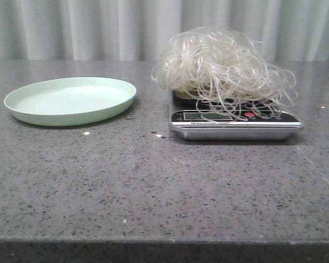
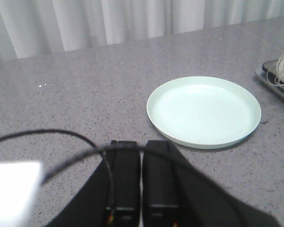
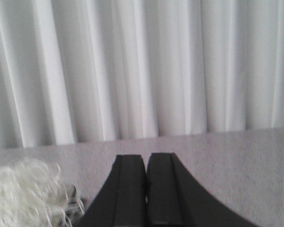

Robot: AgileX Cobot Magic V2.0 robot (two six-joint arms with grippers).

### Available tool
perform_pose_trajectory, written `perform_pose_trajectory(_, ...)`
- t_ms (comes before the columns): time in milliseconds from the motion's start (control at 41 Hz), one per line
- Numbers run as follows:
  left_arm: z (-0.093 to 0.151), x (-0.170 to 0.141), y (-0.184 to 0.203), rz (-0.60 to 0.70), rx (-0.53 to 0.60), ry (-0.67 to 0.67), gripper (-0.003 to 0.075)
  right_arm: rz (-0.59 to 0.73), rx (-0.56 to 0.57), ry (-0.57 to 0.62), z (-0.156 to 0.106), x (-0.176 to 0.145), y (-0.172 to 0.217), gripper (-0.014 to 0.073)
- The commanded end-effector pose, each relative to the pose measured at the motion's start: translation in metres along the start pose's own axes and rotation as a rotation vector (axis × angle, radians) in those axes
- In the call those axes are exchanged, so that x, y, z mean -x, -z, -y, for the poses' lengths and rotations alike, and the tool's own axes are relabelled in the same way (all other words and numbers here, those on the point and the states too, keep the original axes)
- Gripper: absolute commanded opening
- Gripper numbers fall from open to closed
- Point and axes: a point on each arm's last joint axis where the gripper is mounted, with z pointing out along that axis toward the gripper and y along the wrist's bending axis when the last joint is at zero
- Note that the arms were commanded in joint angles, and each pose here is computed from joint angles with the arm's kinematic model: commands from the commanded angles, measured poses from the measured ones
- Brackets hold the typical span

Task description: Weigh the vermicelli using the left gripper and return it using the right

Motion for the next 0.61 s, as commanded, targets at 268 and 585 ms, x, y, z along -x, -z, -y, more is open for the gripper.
perform_pose_trajectory(268, 0.000, 0.017, 0.003, 0.125, -0.003, 0.005, 0.0137, -0.057, 0.069, 0.001, -0.027, 0.140, -0.072, 0.0151)
perform_pose_trajectory(585, 0.000, 0.017, 0.003, 0.125, -0.003, 0.005, 0.0137, -0.267, 0.364, 0.069, -0.084, 0.150, -0.160, 0.0300)
